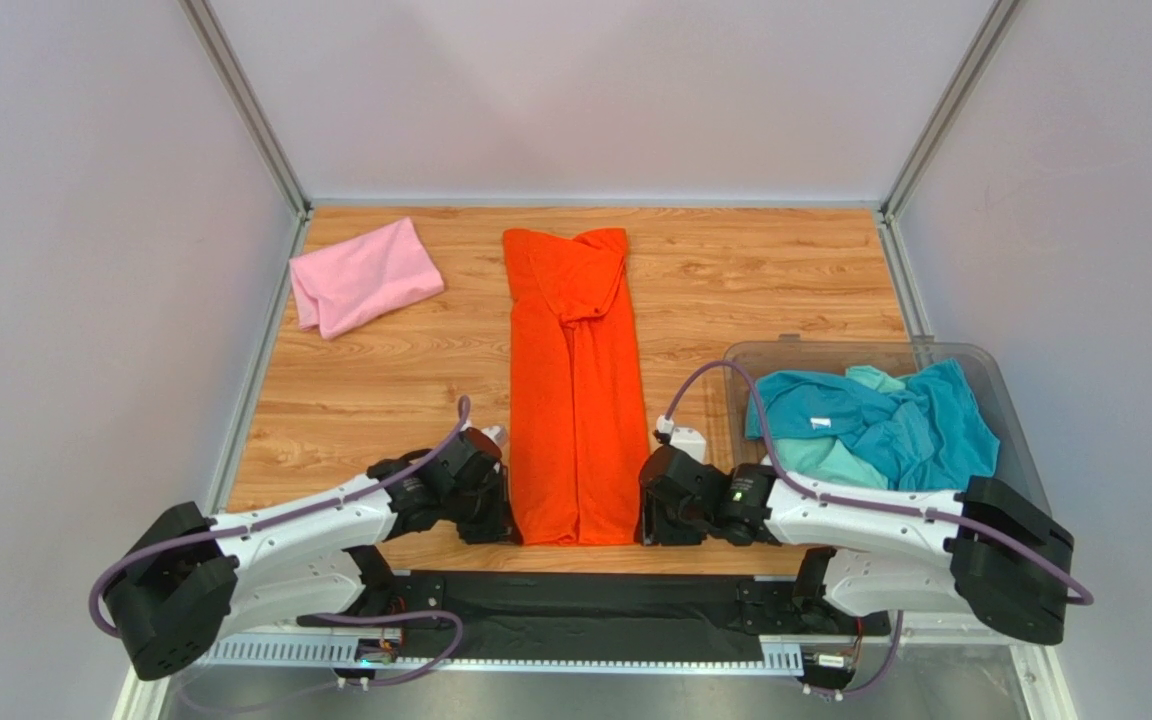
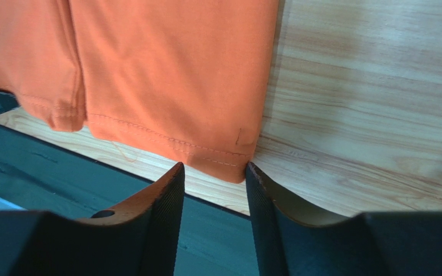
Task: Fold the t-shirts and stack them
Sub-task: Fold the tshirt
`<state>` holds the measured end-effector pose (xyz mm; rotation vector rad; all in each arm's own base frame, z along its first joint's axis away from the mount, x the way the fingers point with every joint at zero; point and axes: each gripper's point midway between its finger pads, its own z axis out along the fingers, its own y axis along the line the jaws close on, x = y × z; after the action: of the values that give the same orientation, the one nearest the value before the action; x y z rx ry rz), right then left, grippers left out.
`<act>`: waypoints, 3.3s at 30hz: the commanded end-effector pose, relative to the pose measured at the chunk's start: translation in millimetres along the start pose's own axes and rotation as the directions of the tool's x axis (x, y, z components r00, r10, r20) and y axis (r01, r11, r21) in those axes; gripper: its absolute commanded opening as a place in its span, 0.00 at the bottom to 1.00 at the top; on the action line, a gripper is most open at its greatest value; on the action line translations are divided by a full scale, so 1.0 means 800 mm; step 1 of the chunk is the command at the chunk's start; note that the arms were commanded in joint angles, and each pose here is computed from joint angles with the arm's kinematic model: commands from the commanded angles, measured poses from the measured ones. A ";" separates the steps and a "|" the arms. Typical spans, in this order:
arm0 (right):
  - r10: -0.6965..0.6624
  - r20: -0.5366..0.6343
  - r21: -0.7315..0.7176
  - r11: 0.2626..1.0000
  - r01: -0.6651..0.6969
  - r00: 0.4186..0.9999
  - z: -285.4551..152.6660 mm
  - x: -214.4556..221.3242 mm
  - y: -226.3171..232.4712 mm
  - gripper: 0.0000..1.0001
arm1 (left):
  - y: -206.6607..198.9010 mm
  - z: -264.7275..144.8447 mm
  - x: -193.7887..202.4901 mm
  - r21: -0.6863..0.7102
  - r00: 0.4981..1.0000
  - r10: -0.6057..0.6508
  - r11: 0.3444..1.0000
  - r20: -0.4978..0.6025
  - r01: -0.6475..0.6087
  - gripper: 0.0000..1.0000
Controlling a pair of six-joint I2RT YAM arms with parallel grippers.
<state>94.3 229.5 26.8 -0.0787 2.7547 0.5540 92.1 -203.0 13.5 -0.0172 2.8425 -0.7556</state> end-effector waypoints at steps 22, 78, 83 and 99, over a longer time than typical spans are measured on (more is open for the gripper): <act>-0.058 0.120 -0.107 0.992 0.071 0.991 -0.039 -0.011 0.045 0.00 | -0.016 -0.043 -0.002 0.087 0.991 0.097 0.991 0.097 -0.105 0.00; -0.032 0.379 -0.039 0.998 0.051 0.925 0.048 -0.438 0.030 0.05 | -0.019 0.007 -0.432 -0.244 0.934 0.123 0.969 0.336 -0.040 0.09; -0.007 0.357 -0.047 0.999 0.025 0.934 0.061 -0.448 0.020 0.39 | -0.016 0.000 -0.445 -0.237 0.931 0.096 0.971 0.352 -0.011 0.46; 0.012 0.254 -0.110 0.994 0.016 0.967 0.007 -0.283 0.020 1.00 | -0.011 -0.050 -0.287 -0.072 0.935 -0.020 0.996 0.354 0.048 1.00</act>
<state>323.3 244.2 108.6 -0.0704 2.4679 0.6347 337.6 -165.8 117.9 -0.1724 2.4884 -0.4573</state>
